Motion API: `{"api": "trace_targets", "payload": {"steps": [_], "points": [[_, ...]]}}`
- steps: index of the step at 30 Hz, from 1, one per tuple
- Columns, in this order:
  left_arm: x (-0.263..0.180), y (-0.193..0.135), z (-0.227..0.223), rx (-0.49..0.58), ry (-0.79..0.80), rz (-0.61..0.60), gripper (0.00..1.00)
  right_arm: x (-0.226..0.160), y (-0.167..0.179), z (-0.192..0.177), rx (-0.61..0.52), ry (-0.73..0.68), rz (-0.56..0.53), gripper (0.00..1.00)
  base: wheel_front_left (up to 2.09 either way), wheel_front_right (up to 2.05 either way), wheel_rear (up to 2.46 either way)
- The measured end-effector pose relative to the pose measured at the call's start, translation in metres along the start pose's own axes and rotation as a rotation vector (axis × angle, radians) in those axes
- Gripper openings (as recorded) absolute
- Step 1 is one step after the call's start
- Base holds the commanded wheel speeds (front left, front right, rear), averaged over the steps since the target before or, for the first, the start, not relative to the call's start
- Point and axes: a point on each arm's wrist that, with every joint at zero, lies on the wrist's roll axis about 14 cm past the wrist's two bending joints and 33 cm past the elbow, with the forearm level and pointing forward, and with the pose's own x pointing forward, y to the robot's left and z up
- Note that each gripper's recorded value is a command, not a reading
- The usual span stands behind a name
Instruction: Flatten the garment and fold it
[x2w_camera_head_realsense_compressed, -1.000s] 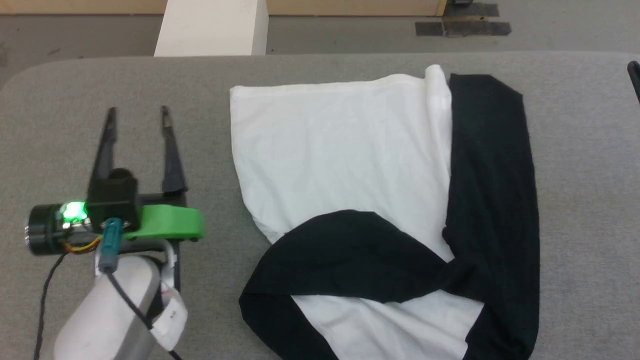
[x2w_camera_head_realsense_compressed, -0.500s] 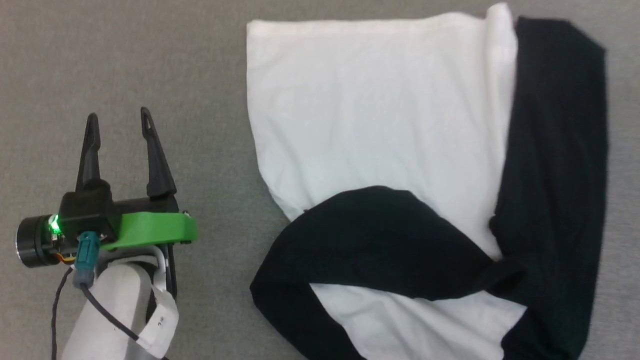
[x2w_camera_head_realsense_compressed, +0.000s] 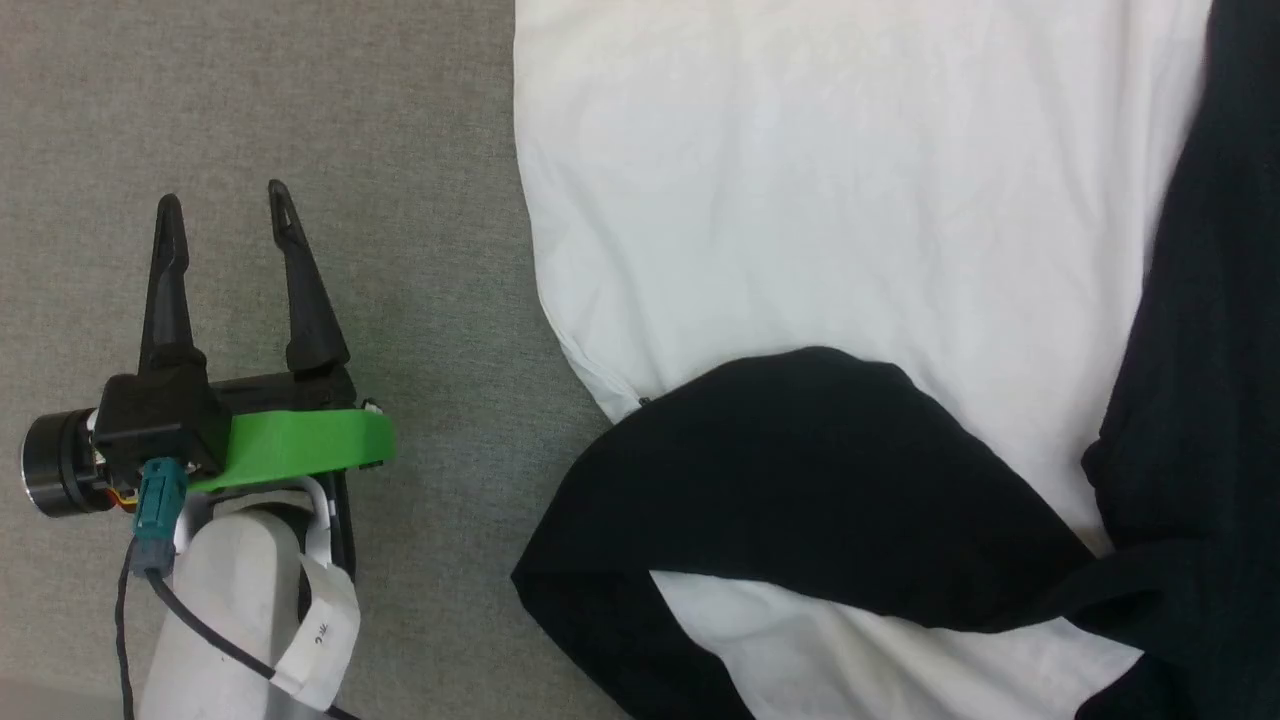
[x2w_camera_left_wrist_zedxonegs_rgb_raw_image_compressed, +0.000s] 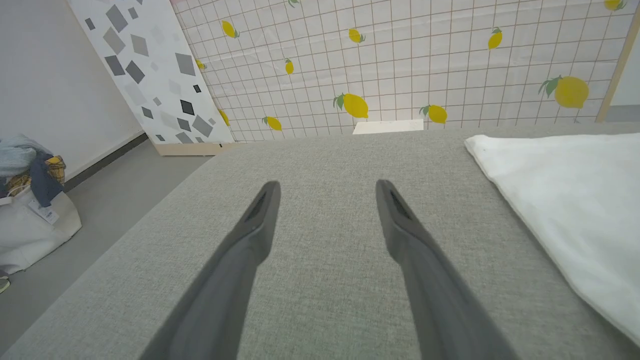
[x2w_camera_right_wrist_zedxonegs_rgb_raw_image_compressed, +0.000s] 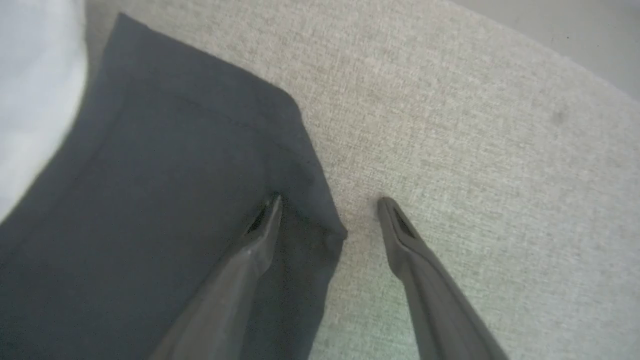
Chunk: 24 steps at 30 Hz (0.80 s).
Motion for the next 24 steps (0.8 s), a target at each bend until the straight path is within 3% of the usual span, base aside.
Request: {"api": "trace_targets", "payload": {"steps": [1,2,5,11,17,24], "points": [[0.0,0.001,-0.001,0.004,0.002,0.001,1.0,0.001,-0.001,0.0,0.003,0.002,0.002,0.62,0.0,0.0,0.0],[0.0,0.001,-0.001,0.011,0.0,-0.001,1.0,0.0,-0.001,0.0,0.002,0.001,0.004,0.0,0.0,0.0,0.0],[-0.001,0.005,0.002,0.023,-0.004,0.002,1.0,-0.002,0.001,0.003,0.016,-0.023,0.013,0.0,0.0,0.0,0.0],[-0.015,0.012,0.014,0.007,-0.014,-0.001,1.0,-0.04,-0.012,0.013,0.016,-0.213,-0.021,0.0,0.0,0.0,0.0],[-0.034,0.016,0.031,-0.012,-0.043,-0.005,1.0,-0.115,-0.018,0.049,0.006,-0.518,-0.022,0.0,0.0,0.0,0.0],[-0.054,0.02,0.05,-0.023,-0.084,-0.012,1.0,-0.203,0.0,0.056,-0.166,-0.72,-0.015,0.0,0.0,0.0,0.0]]}}
